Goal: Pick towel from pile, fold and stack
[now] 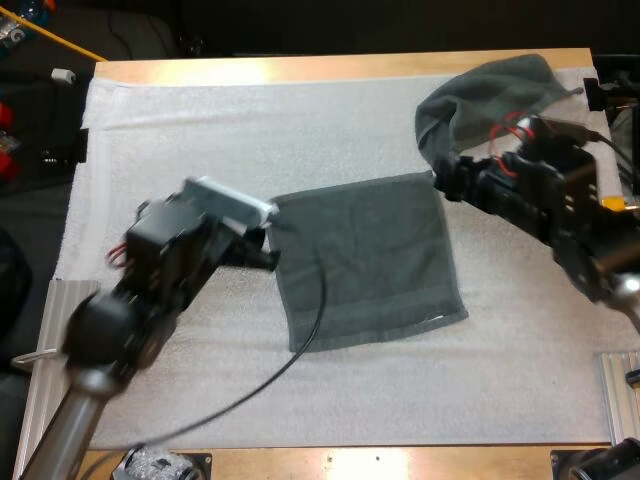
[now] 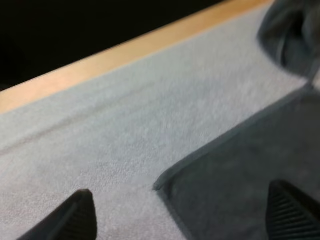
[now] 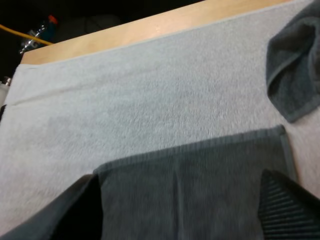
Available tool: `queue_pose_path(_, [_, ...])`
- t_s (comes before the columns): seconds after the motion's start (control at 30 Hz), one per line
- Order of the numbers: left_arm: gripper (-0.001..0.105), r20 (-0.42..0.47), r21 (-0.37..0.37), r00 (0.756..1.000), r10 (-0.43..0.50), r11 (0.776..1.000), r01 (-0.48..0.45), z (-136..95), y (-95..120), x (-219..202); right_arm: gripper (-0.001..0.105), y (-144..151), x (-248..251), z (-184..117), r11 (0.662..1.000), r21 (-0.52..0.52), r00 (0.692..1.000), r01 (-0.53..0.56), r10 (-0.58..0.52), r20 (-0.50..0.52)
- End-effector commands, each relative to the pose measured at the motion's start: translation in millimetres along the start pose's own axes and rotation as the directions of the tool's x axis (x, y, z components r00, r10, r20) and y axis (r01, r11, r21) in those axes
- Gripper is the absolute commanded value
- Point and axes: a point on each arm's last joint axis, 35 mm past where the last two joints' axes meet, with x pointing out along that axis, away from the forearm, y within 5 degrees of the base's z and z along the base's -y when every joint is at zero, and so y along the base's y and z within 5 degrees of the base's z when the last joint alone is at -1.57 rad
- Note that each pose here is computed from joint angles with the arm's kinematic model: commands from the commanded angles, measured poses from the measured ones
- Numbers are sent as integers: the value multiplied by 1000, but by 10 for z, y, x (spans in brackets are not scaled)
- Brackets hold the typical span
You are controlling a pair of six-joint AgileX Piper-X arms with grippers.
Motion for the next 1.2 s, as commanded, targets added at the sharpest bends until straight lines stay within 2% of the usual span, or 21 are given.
queue_pose_path(0.0, [67,20,-40,999,-25,999,26,-2,10,-171,64,-9,-147,15,1000,-13,1000,11,-11,0])
queue_pose_path(0.1, [67,48,-101,994,-102,989,107,-51,20,-453,64,-5,-387,-24,999,-35,1000,14,-15,-16])
queue_pose_path(0.2, [67,39,-145,983,-178,973,181,-133,27,-661,64,-4,-613,-81,998,-56,999,17,-19,-35])
queue_pose_path(0.37, [67,-59,-229,948,-314,928,293,-309,22,-854,64,-18,-983,-244,998,-59,994,24,-30,-103])
queue_pose_path(0.5, [67,-148,-267,927,-346,916,299,-416,27,-888,64,-35,-1159,-375,998,-57,984,31,-40,-175])
queue_pose_path(0.7, [67,-256,-290,907,-335,921,259,-589,46,-803,64,-84,-1132,-601,997,-55,955,49,-63,-289])
queue_pose_path(1.0, [67,-352,-306,880,-318,928,213,-891,70,-510,64,-205,-591,-1079,998,-47,929,39,-53,-367])
queue_pose_path(1.17, [67,-382,-332,856,-347,916,224,-1023,70,-394,64,-280,-220,-1374,999,-7,906,43,-42,-422])
